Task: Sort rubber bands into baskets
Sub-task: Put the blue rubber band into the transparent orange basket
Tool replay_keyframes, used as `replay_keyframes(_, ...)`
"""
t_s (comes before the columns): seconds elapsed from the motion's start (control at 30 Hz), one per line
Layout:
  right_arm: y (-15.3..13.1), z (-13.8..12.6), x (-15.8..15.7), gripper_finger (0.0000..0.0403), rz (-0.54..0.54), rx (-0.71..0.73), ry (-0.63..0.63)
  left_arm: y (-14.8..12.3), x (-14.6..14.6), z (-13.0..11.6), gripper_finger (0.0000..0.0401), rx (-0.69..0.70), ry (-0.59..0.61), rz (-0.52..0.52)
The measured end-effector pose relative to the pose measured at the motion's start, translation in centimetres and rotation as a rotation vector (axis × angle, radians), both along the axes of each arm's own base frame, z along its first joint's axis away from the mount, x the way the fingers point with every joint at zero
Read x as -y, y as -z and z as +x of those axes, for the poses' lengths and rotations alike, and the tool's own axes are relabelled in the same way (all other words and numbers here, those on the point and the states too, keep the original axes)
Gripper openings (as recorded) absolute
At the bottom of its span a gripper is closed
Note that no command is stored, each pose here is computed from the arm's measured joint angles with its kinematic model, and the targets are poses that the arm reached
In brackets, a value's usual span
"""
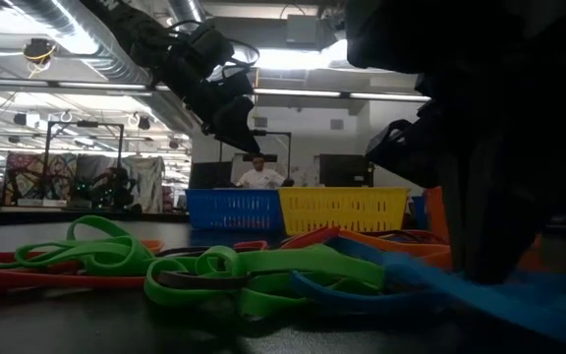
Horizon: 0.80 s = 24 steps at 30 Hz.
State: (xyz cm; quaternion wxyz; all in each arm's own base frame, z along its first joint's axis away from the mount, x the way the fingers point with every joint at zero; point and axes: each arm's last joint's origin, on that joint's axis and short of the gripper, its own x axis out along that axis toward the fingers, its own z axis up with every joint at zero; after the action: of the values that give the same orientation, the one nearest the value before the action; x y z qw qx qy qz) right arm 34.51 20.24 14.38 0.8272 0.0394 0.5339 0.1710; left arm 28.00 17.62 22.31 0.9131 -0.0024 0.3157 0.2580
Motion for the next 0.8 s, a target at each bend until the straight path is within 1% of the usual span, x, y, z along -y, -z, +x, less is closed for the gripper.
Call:
replay_keyframes(0.07,-0.4,-0.1,0.1,0.0011,0.008,-0.001,0.009,0.0,0.0,0.0,0.0141,0.0,0.0,0.0)
replay_keyframes(0.17,-1.1,-0.4,0.3,0.0004,0.006,-0.007,0.013,0.0,0.0,0.0,0.0141,0.002,-0.002,-0.002)
replay_keyframes(0.37,-3.2,-0.6,2.0,0.0003,0.008,-0.016,0.039,0.0,0.0,0.0,0.0141,0.0,0.0,0.0)
replay_keyframes(0.47,-4.3,-0.5,3.6,0.0003,-0.007,-0.012,0.052,0.0,0.0,0.0,0.0141,0.002,-0.002,-0.004)
replay_keyframes(0.63,-6.5,0.1,6.9,0.0002,-0.049,0.063,0.02,0.0,0.3,0.2,0.0141,0.003,0.01,-0.005)
replay_keyframes(0.73,-7.6,0.6,9.5,0.0001,-0.116,0.134,-0.008,0.0,0.7,0.5,0.0141,-0.006,0.053,0.012)
replay_keyframes(0.8,-8.2,0.9,11.4,0.0001,-0.183,0.181,-0.024,-0.1,1.1,0.6,0.0141,-0.013,0.076,0.026)
